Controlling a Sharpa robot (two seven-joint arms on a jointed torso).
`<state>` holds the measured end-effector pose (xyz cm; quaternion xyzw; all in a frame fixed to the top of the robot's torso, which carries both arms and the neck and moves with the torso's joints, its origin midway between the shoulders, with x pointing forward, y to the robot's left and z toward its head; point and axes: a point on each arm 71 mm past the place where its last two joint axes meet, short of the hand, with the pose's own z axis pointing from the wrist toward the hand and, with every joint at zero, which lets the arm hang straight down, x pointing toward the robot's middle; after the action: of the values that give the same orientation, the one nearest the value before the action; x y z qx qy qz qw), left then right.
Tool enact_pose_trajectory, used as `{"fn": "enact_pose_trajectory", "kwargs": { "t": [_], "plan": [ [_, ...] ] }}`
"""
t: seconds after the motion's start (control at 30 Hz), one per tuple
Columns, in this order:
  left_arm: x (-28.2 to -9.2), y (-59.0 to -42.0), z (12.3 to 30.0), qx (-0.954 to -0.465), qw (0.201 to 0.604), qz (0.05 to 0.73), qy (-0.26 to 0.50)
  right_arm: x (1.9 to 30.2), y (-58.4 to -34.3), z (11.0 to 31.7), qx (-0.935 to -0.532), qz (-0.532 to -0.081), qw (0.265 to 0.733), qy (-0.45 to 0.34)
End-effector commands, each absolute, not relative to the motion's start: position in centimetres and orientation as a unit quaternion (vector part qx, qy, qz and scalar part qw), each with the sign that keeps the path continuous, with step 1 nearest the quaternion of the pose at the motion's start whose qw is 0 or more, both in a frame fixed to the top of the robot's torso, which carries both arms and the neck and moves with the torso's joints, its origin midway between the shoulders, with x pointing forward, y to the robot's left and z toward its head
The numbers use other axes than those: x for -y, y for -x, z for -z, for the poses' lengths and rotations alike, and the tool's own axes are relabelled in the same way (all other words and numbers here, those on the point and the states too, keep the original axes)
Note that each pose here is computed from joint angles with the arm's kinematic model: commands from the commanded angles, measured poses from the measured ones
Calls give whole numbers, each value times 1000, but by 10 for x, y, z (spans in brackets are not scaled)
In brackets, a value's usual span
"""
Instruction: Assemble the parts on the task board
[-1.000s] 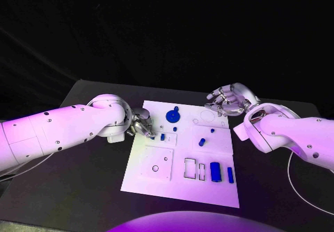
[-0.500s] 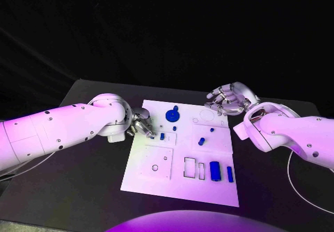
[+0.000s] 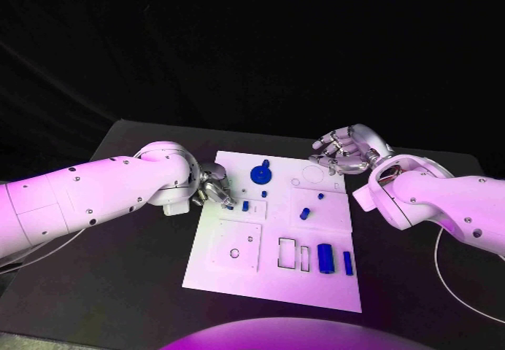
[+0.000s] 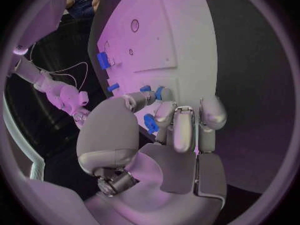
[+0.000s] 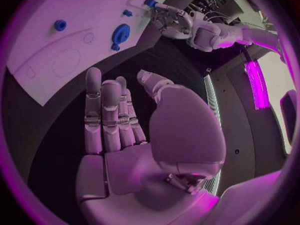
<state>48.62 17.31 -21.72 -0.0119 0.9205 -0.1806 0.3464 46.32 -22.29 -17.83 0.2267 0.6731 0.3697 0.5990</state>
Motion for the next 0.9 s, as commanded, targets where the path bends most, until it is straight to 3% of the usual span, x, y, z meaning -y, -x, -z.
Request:
{"fn": "enact_pose_trajectory", "kwargs": {
  "t": [0.03,0.9],
  "plan": [
    [-169,-484,219,-922,339,190,15,221,-463,178,-675,-374,598,-219],
    [-170,-487,221,-924,336,182,16,221,-462,178,-674,-374,598,-220]
  ]
}}
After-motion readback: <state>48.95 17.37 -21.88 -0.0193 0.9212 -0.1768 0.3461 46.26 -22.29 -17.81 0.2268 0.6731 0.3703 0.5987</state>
